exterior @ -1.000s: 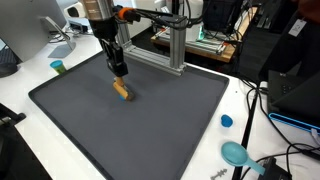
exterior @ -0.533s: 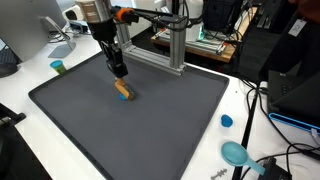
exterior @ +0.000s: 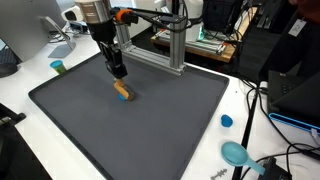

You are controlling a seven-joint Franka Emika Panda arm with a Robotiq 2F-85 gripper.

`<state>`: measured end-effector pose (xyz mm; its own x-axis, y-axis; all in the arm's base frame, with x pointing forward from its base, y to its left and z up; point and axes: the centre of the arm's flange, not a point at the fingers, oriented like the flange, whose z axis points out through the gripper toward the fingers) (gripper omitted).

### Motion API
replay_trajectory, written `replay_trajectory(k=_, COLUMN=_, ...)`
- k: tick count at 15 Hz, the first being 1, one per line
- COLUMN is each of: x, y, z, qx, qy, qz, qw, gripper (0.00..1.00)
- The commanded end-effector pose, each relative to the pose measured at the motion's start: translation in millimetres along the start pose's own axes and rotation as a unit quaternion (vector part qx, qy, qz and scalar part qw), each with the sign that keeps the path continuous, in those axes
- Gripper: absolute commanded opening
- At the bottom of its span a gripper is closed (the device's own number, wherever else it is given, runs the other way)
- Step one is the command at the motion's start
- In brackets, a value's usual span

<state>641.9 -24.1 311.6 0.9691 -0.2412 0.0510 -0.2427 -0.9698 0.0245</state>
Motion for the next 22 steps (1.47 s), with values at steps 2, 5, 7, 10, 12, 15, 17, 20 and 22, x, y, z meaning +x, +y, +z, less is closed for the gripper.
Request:
replay_trajectory(k=2, x=5, y=-1, z=35, qx=0.010, qy=0.020, qz=-0.025, qw=0.9994, gripper=0.22)
replay_trajectory(k=5, x=6, y=-2, z=35, qx=0.011, qy=0.028, qz=-0.038, qw=0.9988, gripper=0.22)
replay_trajectory(k=7, x=8, y=-2, z=35, qx=0.011, qy=0.036, qz=-0.045, qw=0.9983, gripper=0.22)
replay_trajectory(k=10, x=10, y=-5, z=36, qx=0.013, qy=0.043, qz=-0.066, qw=0.9968, gripper=0.22)
replay_trajectory(k=12, x=7, y=-6, z=32, qx=0.016, qy=0.020, qz=-0.071, qw=0.9971, gripper=0.22)
replay_trajectory(k=15, x=4, y=-2, z=1, qx=0.005, qy=0.028, qz=-0.065, qw=0.9975, gripper=0.47)
replay_trajectory(k=17, x=5, y=-5, z=2, qx=0.017, qy=0.063, qz=-0.091, qw=0.9937, gripper=0.22)
replay_trajectory(k=20, x=11, y=-12, z=6, qx=0.032, qy=0.089, qz=-0.128, qw=0.9873, gripper=0.22)
replay_trajectory(k=22, x=10, y=-15, z=14, qx=0.027, qy=0.070, qz=-0.136, qw=0.9878, gripper=0.22)
